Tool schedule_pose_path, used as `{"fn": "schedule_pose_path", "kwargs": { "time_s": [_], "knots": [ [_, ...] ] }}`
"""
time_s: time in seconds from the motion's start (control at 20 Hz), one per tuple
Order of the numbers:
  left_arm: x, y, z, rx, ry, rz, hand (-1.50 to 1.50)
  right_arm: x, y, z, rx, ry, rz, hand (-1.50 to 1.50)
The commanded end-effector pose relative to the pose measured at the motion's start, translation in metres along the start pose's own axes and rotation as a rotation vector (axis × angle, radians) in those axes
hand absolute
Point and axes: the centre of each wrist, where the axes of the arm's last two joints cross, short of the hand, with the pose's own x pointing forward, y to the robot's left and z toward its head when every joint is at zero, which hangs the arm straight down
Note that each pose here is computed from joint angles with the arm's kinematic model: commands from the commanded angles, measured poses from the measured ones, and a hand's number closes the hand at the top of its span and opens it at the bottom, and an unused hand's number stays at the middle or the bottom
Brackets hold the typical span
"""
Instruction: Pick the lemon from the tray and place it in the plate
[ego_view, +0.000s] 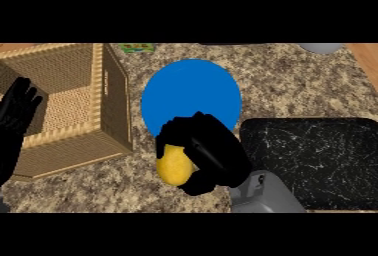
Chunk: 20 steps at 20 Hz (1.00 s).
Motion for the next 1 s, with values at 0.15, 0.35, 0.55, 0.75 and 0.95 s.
{"fn": "schedule_pose_path", "kwargs": {
  "time_s": [0.15, 0.35, 0.55, 0.75, 0.95],
  "knots": [
    [-0.046, -0.026, -0.009, -0.088, 0.183, 0.068, 0.00, -0.042, -0.011, -0.023, -0.037, 0.102, 0.020, 1.50],
    [-0.046, -0.030, -0.007, -0.083, 0.192, 0.071, 0.00, -0.066, -0.024, -0.032, 0.018, 0.114, 0.116, 1.50],
    [-0.038, -0.025, -0.011, -0.101, 0.160, 0.050, 0.00, -0.100, -0.023, -0.029, 0.180, 0.171, 0.131, 1.50],
    [-0.042, -0.032, -0.007, -0.103, 0.166, 0.057, 0.00, -0.112, -0.014, -0.043, 0.258, 0.248, 0.012, -1.50],
    [-0.041, -0.040, -0.013, -0.102, 0.179, 0.054, 0.00, -0.125, -0.026, -0.044, 0.242, 0.128, -0.049, -1.50]
  ]
}}
